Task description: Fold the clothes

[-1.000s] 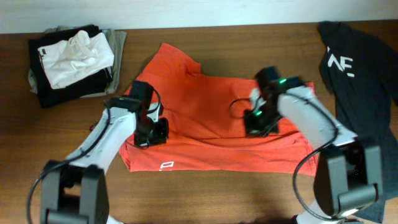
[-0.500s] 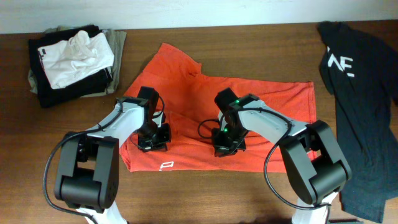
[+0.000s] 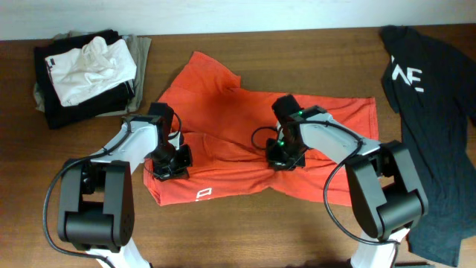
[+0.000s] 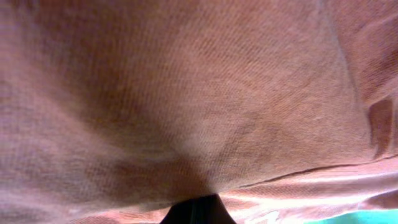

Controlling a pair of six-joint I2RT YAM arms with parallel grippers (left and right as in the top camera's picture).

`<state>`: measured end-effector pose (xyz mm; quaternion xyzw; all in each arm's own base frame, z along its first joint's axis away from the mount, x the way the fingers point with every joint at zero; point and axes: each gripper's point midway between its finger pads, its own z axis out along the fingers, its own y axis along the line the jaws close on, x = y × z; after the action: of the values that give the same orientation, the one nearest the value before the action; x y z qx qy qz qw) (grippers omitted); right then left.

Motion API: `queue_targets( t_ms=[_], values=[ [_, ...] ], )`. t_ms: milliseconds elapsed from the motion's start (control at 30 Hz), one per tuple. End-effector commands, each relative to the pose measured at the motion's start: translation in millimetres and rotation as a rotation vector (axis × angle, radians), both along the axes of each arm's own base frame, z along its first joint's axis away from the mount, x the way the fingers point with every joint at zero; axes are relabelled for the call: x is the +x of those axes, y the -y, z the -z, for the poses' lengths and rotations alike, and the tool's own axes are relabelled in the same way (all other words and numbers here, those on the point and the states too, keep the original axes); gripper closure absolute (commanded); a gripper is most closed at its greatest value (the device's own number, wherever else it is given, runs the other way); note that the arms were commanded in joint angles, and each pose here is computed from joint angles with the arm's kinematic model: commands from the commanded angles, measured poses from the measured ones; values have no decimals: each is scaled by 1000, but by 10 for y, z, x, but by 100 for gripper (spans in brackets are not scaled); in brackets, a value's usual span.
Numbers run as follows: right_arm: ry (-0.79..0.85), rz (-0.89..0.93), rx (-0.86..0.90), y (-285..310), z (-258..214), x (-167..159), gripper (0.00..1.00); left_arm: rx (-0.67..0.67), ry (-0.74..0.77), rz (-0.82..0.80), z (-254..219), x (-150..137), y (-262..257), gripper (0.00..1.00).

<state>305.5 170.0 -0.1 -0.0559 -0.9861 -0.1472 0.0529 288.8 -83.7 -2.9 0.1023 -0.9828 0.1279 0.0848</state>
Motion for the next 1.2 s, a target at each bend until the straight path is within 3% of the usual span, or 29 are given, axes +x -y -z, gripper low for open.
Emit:
queue_targets(
  t_ms=[0, 233, 367, 433, 467, 500, 567, 633, 833, 967, 1167],
  values=[
    [59, 33, -215, 544, 120, 180, 75, 213, 7, -10, 108, 26, -419, 99],
    [-104, 47, -340, 959, -326, 10, 60, 362, -91, -212, 56, -148, -1268, 99],
    [-183, 39, -356, 1010, -362, -179, 57, 337, -119, -258, 42, -200, -1289, 99],
    [-237, 31, -369, 1031, -395, -309, 70, 322, -118, -251, 43, -191, -1236, 99],
    [-258, 35, -367, 1025, -411, -356, 85, 323, -115, -243, 43, -186, -1215, 96],
    [-277, 36, -354, 1003, -420, -398, 96, 314, -114, -238, 44, -180, -1183, 91],
    [-322, 32, -342, 986, -386, -524, 96, 273, -108, -237, 47, -153, -1086, 83],
    [-364, 27, -328, 963, -263, -687, 96, 236, -99, -244, 50, -122, -1025, 17],
    [-436, 121, -306, 1126, 79, -993, 96, 223, -80, -208, 50, -83, -975, 17],
    [-449, 245, -351, 1347, 127, -991, 96, 226, -82, -176, 4, -103, -886, 17],
    [-455, 395, -348, 1639, 259, -1017, 96, 220, 149, -192, -672, 81, -865, 16]
  ],
)
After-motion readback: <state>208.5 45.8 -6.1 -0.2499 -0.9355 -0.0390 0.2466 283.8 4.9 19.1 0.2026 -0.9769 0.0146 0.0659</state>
